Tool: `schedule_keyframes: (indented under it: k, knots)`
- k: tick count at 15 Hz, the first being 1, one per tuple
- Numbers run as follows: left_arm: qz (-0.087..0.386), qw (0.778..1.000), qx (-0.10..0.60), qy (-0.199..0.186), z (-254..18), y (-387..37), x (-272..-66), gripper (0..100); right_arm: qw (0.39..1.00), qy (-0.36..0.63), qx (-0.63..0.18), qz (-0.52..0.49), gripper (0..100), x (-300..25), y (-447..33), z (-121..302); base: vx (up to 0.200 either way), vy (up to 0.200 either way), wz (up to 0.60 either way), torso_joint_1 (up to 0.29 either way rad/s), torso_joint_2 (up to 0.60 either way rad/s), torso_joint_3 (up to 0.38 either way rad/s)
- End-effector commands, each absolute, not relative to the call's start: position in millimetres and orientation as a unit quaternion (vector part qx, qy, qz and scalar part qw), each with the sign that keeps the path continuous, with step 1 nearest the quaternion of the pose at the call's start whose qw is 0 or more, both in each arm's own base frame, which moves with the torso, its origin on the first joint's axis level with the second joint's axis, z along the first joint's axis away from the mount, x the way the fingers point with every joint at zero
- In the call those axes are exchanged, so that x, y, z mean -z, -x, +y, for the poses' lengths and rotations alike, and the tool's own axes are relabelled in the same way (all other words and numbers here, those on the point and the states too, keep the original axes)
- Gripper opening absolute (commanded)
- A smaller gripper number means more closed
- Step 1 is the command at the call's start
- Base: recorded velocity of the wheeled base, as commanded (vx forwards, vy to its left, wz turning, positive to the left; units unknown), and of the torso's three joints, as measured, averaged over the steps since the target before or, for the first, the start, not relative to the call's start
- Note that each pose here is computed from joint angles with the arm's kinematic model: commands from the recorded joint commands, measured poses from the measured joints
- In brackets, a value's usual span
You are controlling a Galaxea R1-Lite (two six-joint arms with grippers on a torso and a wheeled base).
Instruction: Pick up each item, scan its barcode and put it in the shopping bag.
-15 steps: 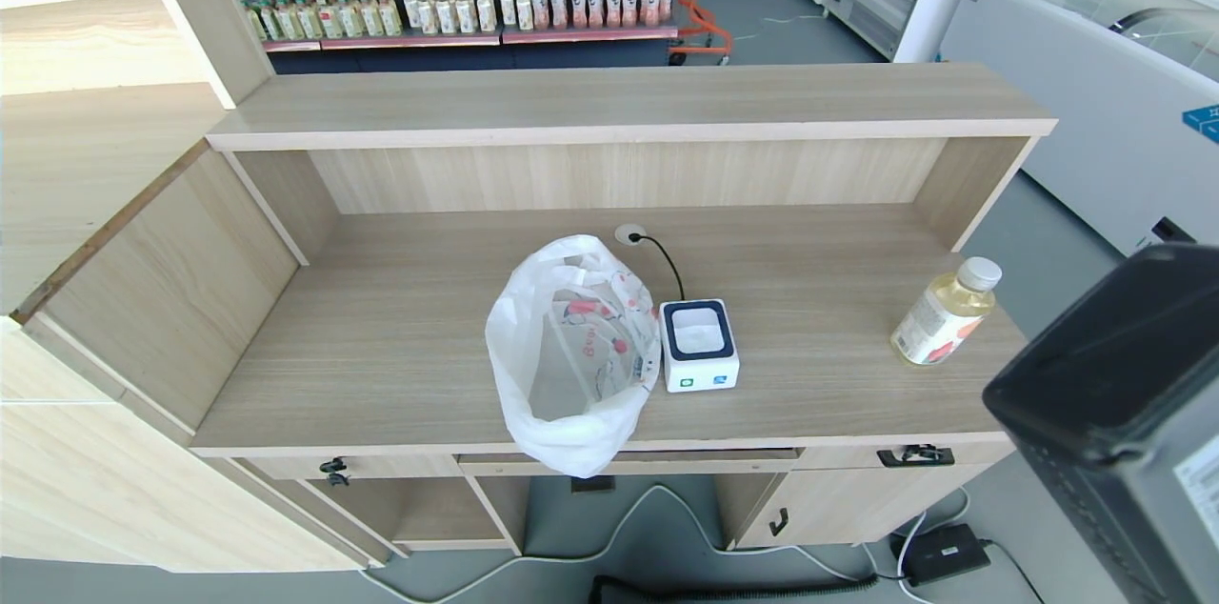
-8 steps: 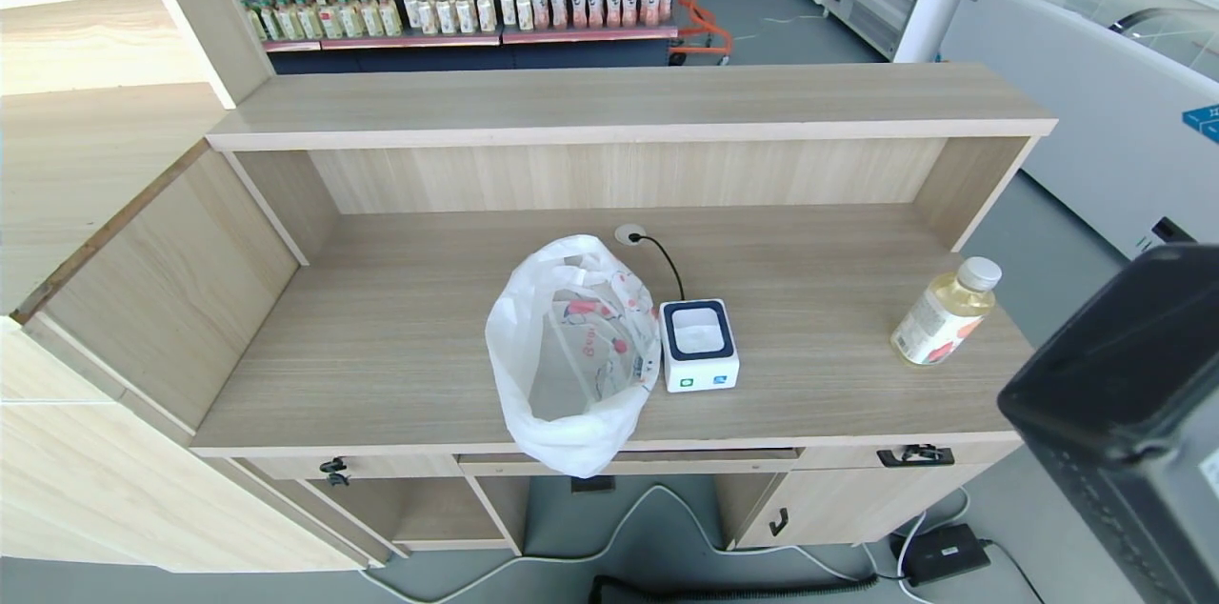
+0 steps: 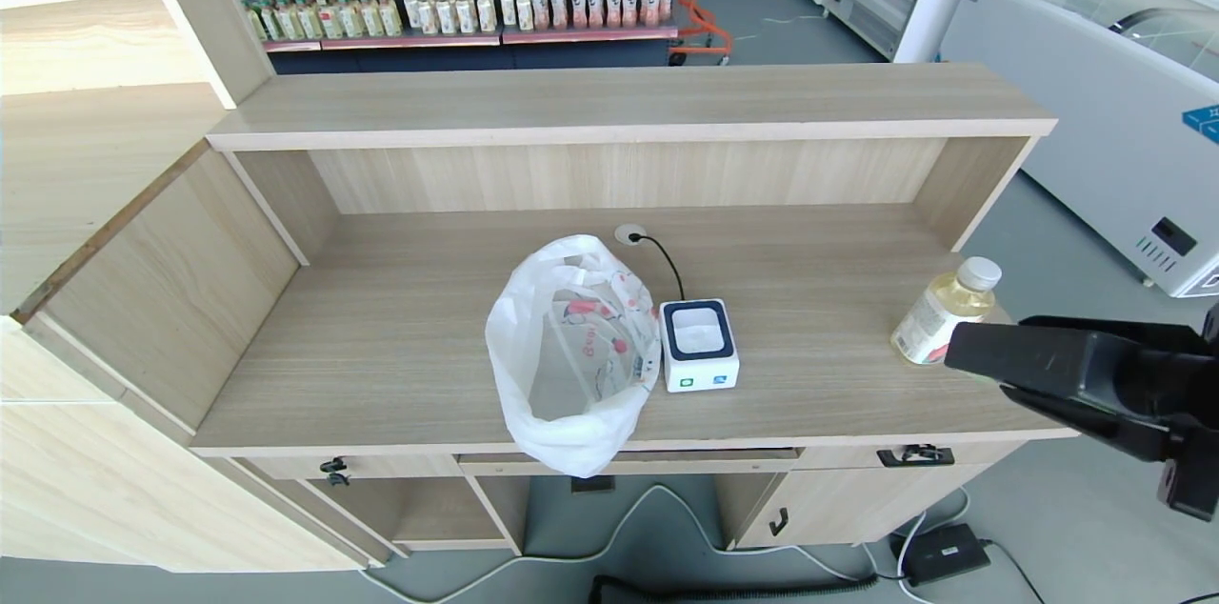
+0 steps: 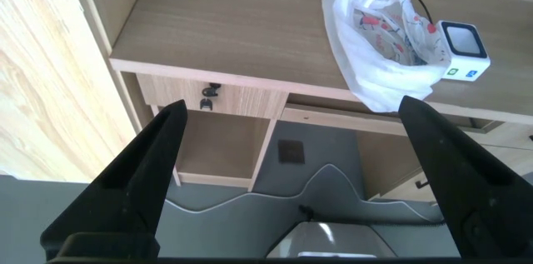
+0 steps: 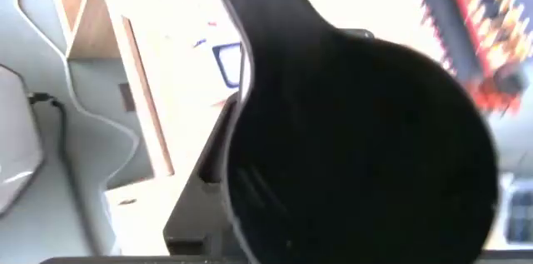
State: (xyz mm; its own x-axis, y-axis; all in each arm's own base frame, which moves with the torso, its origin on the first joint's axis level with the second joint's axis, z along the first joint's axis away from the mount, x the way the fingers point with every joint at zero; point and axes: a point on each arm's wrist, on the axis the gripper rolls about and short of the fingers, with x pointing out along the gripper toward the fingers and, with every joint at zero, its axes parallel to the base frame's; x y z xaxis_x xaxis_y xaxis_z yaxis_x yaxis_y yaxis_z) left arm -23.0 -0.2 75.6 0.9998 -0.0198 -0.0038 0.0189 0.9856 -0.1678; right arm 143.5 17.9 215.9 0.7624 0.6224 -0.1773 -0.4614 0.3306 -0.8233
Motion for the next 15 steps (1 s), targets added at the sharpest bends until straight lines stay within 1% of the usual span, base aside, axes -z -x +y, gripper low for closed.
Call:
schedule_keyframes:
  k: [1, 2, 5, 6, 9, 10, 12, 13, 15]
  knots:
    - [0.002, 0.996, 0.010, 0.084, 0, 23, -76, 100, 0.854, 0.433, -0.290, -0.005, 0, -206, -154, -1, 0.000, 0.000, 0.00, 0.000, 0.00, 0.000]
    - [0.002, 0.996, 0.010, 0.084, 0, 23, -76, 100, 0.866, 0.431, -0.253, 0.013, 0, -206, -158, -15, 0.000, 0.000, 0.00, 0.000, 0.00, 0.000]
    - [0.003, 0.996, 0.010, 0.084, 0, 23, -75, 100, 0.874, 0.426, -0.231, 0.028, 0, -204, -165, -26, 0.000, 0.000, 0.00, 0.000, 0.00, 0.000]
    - [0.002, 0.996, 0.010, 0.084, 0, 23, -76, 100, 0.876, 0.418, -0.238, 0.023, 0, -204, -165, -25, 0.000, 0.000, 0.00, 0.000, 0.00, 0.000]
    - [0.002, 0.996, 0.010, 0.084, 0, 23, -76, 100, 0.887, 0.365, -0.282, 0.004, 0, -204, -177, -18, 0.000, 0.000, 0.60, 0.001, 0.01, 0.002]
    - [0.002, 0.996, 0.010, 0.084, 0, 23, -76, 100, 0.897, 0.295, -0.329, -0.003, 0, -208, -196, -1, 0.000, 0.000, 0.00, 0.000, 0.00, 0.000]
    - [0.002, 0.996, 0.010, 0.084, 0, 23, -76, 100, 0.913, 0.182, -0.364, 0.019, 0, -214, -232, 15, 0.000, 0.000, 0.00, 0.000, 0.00, 0.000]
    - [0.002, 0.996, 0.010, 0.084, 0, 23, -76, 100, 0.923, 0.120, -0.363, 0.037, 0, -215, -250, 19, 0.000, 0.000, 0.00, 0.000, 0.00, 0.000]
    - [0.003, 0.996, 0.010, 0.084, 0, 23, -75, 100, 0.948, 0.023, -0.300, 0.100, 0, -204, -288, 26, 0.000, 0.000, 0.00, 0.000, 0.00, 0.000]
